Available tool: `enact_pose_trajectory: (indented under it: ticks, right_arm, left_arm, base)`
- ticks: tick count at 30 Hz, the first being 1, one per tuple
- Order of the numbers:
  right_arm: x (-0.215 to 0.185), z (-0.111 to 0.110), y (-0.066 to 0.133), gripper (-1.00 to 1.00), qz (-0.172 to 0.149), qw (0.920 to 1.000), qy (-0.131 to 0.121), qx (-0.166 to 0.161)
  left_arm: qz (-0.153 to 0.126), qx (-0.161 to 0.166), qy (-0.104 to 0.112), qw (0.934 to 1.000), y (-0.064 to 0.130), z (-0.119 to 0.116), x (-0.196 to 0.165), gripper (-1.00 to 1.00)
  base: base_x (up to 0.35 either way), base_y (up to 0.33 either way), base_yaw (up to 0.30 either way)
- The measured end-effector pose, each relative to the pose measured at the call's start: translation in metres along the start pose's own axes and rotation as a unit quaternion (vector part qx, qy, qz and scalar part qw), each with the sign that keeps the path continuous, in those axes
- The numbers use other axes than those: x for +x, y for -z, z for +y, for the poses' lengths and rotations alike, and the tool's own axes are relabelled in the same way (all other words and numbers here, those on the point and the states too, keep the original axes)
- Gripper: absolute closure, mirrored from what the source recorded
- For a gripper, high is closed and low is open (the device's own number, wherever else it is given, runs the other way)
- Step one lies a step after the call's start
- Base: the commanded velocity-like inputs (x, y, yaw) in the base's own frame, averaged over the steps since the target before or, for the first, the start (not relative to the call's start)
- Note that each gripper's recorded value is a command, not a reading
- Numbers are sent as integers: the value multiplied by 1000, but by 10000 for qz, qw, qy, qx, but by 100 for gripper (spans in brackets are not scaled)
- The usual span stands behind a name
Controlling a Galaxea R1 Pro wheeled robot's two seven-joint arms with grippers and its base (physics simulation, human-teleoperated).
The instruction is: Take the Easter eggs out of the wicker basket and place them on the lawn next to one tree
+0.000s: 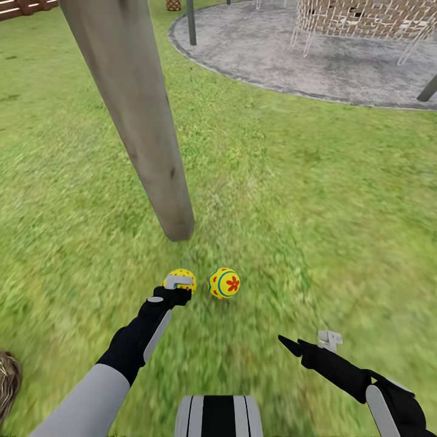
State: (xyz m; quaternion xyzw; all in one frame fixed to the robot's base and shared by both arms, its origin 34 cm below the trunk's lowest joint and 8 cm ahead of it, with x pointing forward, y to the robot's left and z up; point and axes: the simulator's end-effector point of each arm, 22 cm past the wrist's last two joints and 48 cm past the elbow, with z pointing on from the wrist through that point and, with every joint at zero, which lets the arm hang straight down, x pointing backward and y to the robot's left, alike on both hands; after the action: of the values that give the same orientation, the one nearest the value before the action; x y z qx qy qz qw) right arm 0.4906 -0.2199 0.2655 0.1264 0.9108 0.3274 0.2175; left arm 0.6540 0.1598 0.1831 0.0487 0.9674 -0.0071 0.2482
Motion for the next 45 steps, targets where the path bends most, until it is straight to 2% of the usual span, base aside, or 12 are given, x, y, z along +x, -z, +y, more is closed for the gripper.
enact_pose_trajectory:
  ticks: [20, 26, 45]
  right_arm:
    - [10, -9, -5, -100, 107, 9999, -78, 53]
    - [18, -16, -10, -100, 200, 9996, -144, 102]
    - [24, -21, -12, -100, 261, 9994, -189, 128]
  left_arm:
    - [137, 14, 6, 9999, -10, -1, 16, 100]
    - [261, 25, 12, 9997, -19, -2, 30, 100]
    - [342, 32, 14, 9994, -25, -3, 39, 100]
  base:
    - [0, 0, 0]
    - [0, 0, 0]
    - [0, 0, 0]
